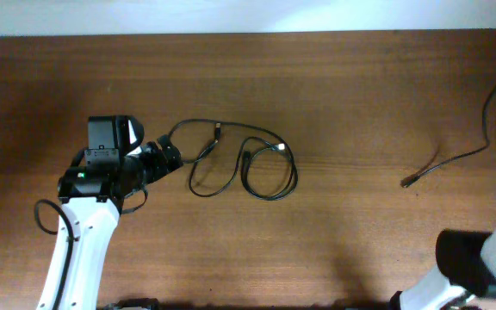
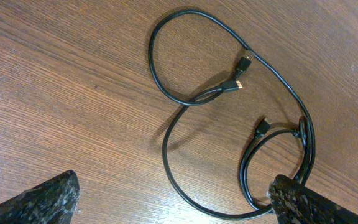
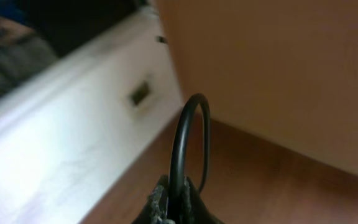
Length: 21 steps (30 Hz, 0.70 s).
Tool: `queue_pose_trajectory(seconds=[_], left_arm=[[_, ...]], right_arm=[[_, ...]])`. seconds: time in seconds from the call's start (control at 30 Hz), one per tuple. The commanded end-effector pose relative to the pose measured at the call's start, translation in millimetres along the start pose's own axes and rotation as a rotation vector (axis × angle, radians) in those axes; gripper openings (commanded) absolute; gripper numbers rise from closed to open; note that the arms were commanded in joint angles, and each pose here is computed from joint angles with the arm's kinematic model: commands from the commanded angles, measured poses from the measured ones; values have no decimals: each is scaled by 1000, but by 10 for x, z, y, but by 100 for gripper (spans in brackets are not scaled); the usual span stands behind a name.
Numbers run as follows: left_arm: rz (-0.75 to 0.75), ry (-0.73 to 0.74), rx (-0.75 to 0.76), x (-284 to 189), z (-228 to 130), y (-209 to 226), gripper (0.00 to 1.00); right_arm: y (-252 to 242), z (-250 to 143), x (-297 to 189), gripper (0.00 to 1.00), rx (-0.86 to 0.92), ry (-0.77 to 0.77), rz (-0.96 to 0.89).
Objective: Untangle cables
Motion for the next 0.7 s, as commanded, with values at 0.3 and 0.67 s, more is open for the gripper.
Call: queue_pose_trajectory(seconds=[0.3, 0.67], left_arm=[[-8, 0, 18, -4, 6, -17, 99], [-8, 0, 18, -4, 6, -17, 99]], right_arm=[[-733, 548, 1199, 4, 66, -181, -260], [-673, -677, 2207, 4, -161, 217, -325]])
Point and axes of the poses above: each gripper's point midway between its finger pads, its own x axis out along the fingers, its own y axis along the line the jaws close on, z = x × y, the point moved 5 cm from there along -x, back along the fingers
